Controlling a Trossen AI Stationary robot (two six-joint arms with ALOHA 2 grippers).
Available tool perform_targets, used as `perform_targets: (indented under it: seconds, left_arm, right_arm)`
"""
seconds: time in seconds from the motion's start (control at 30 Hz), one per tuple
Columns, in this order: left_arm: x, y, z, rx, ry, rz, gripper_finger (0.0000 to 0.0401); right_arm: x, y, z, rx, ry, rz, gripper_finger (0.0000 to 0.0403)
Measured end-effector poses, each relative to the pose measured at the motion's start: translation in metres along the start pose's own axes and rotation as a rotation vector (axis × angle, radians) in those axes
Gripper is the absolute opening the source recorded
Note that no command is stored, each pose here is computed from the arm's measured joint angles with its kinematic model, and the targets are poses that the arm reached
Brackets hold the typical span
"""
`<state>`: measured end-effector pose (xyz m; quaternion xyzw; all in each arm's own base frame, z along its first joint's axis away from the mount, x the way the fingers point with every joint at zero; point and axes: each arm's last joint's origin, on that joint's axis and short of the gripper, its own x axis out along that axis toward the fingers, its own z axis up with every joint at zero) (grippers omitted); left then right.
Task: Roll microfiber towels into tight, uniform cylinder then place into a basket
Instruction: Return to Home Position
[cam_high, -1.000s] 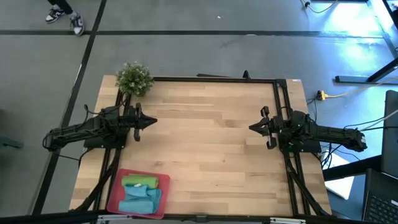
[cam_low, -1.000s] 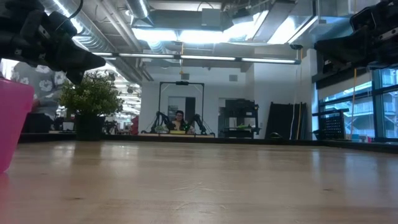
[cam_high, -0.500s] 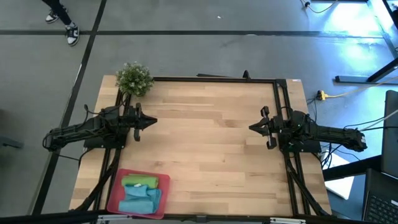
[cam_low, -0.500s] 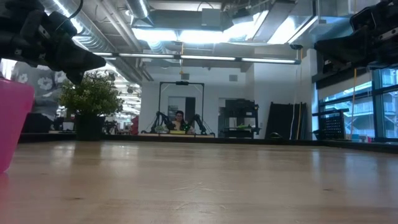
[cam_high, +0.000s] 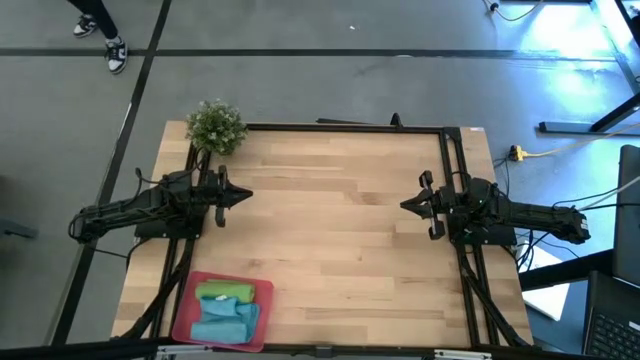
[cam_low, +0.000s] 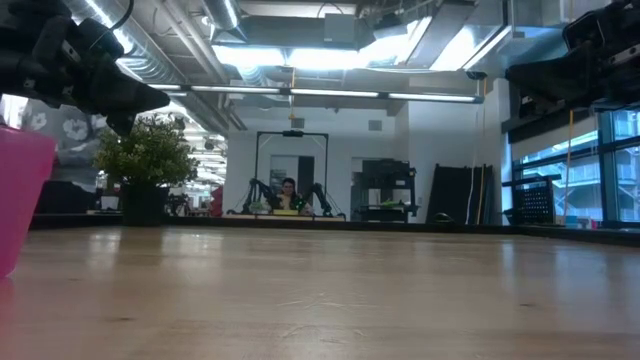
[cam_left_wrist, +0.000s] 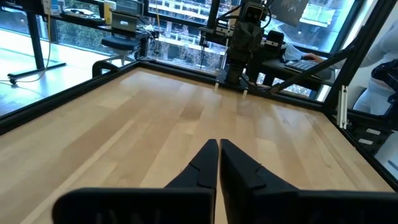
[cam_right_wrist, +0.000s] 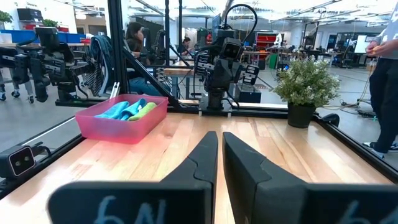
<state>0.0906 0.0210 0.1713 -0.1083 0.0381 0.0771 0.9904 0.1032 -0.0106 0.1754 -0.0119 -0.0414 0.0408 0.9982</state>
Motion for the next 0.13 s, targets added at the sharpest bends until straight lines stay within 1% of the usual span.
perform_targets:
  seconds: [0.13]
  left_arm:
    - [0.0000,0.0000,0.0001,0.000,0.000,0.000,0.0001]
  right_arm:
    - [0.0000,0.0000,-0.0001,0.001,0.000,0.000,0.0028]
